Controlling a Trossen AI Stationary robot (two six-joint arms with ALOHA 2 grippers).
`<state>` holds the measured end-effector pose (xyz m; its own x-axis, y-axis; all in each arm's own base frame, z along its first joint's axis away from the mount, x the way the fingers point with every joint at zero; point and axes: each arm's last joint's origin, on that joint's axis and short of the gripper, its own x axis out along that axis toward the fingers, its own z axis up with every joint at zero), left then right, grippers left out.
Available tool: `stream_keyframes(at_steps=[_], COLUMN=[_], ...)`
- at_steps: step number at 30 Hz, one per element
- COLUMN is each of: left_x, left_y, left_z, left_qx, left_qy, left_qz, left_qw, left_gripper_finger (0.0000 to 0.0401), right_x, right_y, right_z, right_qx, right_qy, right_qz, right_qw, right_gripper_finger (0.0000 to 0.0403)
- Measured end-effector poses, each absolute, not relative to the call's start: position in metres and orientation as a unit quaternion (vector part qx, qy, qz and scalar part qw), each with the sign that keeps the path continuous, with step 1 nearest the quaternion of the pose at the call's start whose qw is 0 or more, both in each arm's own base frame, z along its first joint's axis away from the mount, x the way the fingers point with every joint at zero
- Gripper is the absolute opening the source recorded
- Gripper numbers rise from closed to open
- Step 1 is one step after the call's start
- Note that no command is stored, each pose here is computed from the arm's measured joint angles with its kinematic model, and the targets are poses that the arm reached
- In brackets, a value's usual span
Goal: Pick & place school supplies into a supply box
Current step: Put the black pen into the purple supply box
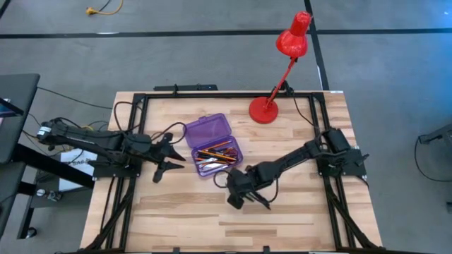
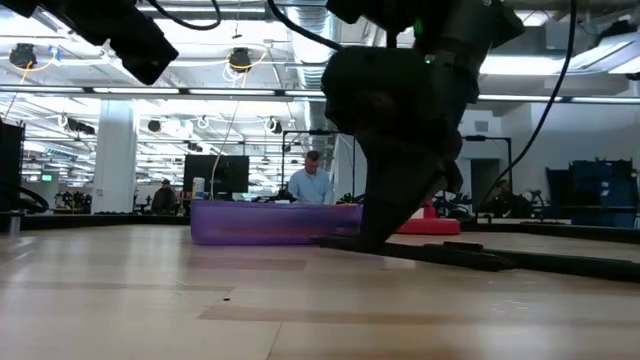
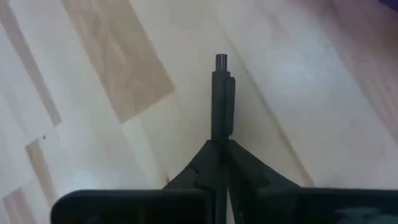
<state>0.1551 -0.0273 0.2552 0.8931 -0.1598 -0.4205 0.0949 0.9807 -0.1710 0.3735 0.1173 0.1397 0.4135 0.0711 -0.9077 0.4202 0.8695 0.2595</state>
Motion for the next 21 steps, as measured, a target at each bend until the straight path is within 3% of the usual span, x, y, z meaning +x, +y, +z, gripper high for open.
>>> stream_keyframes(at_steps=[8,15,21], left_x=[0.142,0.136,0.136], left_y=[-0.024,-0.021,-0.020], left_z=[0.260,0.263,0.263], left_qx=[-0.080,-0.075,-0.071], left_qy=[0.212,0.198,0.198], left_qz=[-0.043,-0.015,-0.007], left_qw=[0.973,0.977,0.978], left_gripper_finger=[0.0116,0.0116,0.0116], right_x=[0.388,0.396,0.395], right_y=[0.115,0.114,0.108], right_z=[0.159,0.169,0.170], right_qx=[0.150,0.145,0.155], right_qy=[0.514,0.498,0.508], right_qz=[-0.037,0.004,-0.013], right_qw=[0.844,0.855,0.847], right_gripper_finger=[0.0002,0.0000,0.0017])
